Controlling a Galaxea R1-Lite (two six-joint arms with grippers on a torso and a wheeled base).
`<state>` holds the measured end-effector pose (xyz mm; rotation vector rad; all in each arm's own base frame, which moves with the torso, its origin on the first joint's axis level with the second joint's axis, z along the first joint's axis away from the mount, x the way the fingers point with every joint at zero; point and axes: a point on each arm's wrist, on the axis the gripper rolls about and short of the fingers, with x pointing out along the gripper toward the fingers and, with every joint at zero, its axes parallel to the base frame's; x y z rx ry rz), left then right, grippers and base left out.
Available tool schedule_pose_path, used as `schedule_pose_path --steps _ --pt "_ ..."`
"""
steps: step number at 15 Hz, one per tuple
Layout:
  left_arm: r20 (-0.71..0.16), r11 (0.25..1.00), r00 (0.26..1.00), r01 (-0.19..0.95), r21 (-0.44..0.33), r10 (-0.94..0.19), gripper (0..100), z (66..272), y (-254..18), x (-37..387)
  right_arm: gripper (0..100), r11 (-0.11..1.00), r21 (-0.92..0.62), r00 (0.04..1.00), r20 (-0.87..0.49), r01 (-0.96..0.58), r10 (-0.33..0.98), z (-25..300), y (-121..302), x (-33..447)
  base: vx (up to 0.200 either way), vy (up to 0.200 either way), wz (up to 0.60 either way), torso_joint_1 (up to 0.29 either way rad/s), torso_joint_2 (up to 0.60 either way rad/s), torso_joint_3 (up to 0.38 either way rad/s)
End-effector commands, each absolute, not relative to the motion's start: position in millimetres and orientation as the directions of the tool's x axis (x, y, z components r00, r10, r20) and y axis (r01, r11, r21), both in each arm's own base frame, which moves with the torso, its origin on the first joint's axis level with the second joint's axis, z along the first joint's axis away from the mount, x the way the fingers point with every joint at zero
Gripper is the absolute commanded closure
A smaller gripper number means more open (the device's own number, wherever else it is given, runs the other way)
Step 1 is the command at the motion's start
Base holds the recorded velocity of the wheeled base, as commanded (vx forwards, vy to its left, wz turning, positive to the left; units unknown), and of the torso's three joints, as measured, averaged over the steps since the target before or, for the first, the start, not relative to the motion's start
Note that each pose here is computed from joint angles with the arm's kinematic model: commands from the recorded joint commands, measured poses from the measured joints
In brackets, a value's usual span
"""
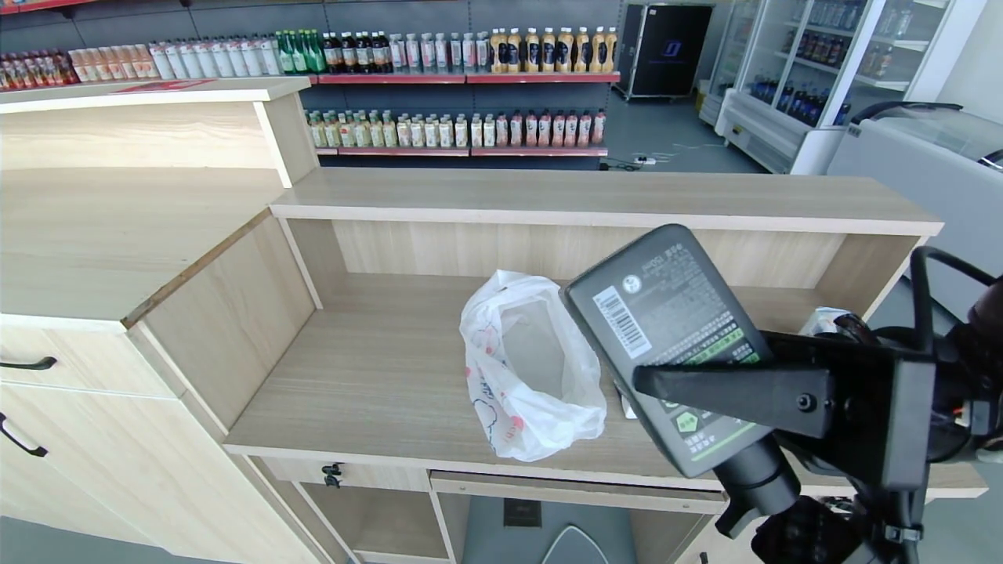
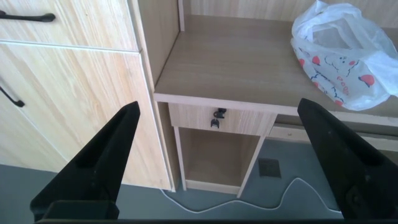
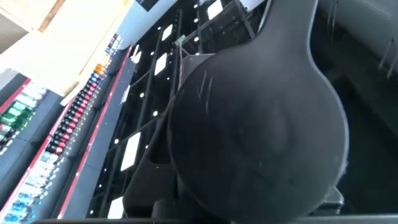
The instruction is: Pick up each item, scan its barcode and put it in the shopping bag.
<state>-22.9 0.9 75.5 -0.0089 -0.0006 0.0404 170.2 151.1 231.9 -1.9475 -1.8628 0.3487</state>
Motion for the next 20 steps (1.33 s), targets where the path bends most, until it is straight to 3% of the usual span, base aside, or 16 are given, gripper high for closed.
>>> schedule_pose_path --steps 1,10,20 --pt "0.0 0.999 0.999 -0.041 -0.009 0.041 0 75.5 0.9 -22.8 100 -0.017 -0.472 0.079 0.112 0.882 0.991 226.8 155.4 158.0 0.0 0.0 0.0 0.0 0.0 0.0" --pt "0.0 0.999 0.999 -0.041 -0.009 0.041 0 75.5 0.9 -22.8 100 -0.001 -0.445 0.096 0.19 0.896 0.977 247.5 139.7 135.7 0.0 0.0 0.0 0.0 0.0 0.0" --pt "0.0 0.999 0.999 -0.041 -0.009 0.041 0 75.5 0.9 -22.8 100 -0.015 -0.452 0.107 0.179 0.892 0.978 245.7 131.4 128.8 0.0 0.0 0.0 0.0 0.0 0.0"
